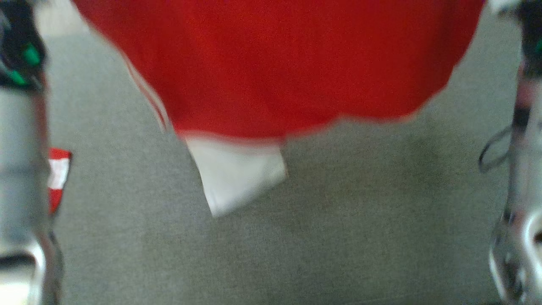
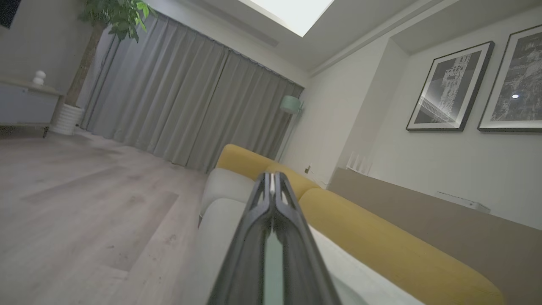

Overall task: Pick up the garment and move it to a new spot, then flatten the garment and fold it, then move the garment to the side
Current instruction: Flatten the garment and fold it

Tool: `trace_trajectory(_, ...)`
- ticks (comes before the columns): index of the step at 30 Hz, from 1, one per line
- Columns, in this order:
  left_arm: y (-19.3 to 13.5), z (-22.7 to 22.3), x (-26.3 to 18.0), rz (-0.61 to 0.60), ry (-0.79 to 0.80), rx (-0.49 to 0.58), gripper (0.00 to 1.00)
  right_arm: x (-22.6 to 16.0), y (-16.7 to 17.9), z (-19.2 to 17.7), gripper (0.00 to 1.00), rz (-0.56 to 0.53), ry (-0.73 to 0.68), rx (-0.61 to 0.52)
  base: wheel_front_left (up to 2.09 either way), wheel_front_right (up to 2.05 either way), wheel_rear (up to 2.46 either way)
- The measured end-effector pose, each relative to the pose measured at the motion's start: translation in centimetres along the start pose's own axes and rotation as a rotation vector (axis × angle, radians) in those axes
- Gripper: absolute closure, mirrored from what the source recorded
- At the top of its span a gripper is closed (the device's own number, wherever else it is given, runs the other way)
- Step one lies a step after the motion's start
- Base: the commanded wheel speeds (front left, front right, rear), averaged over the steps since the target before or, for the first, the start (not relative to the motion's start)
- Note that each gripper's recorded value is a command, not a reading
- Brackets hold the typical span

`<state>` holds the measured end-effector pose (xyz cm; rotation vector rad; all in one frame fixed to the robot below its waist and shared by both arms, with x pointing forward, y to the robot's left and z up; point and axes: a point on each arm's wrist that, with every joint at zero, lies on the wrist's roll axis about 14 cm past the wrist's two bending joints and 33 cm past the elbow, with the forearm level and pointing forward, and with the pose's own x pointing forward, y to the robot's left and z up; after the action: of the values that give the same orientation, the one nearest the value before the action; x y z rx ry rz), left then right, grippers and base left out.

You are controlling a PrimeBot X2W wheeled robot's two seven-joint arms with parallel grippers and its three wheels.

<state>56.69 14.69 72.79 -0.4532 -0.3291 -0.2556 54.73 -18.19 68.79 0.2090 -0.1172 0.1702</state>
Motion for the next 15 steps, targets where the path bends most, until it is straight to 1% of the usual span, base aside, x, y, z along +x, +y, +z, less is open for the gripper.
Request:
trace_trajectory(2,0.9,0.1,2.8,0.002,-0.014,0.047,1.00,2.9,-0.6,0.3,1.00,-0.011,-0.012,-0.024,0.00,0.00,0.00)
trace_trajectory(4,1.5,0.5,5.4,0.002,-0.046,0.084,1.00,5.6,-1.2,1.2,1.00,-0.024,-0.063,-0.052,0.00,0.00,0.00)
trace_trajectory(6,2.4,0.7,7.6,0.015,-0.083,0.077,1.00,7.8,-1.8,2.5,1.00,-0.034,-0.143,-0.060,0.00,0.00,0.00)
trace_trajectory(8,3.1,0.7,9.0,0.024,-0.121,0.089,1.00,9.5,-2.2,2.7,1.00,-0.041,-0.191,-0.064,0.00,0.00,0.00)
trace_trajectory(10,4.3,0.1,9.7,0.046,-0.144,0.114,1.00,10.7,-2.4,1.6,1.00,-0.041,-0.205,-0.064,0.00,0.00,0.00)
trace_trajectory(11,5.0,-0.5,9.8,0.059,-0.140,0.108,1.00,11.1,-2.4,0.8,1.00,-0.040,-0.212,-0.059,0.00,0.00,0.00)
trace_trajectory(14,6.7,-3.5,9.1,0.078,-0.080,0.101,1.00,11.5,-2.4,-2.2,1.00,-0.038,-0.190,-0.041,0.00,0.00,0.00)
trace_trajectory(15,6.7,-3.5,9.1,0.078,-0.080,0.101,1.00,11.5,-2.4,-2.2,1.00,-0.038,-0.190,-0.041,0.00,0.00,0.00)
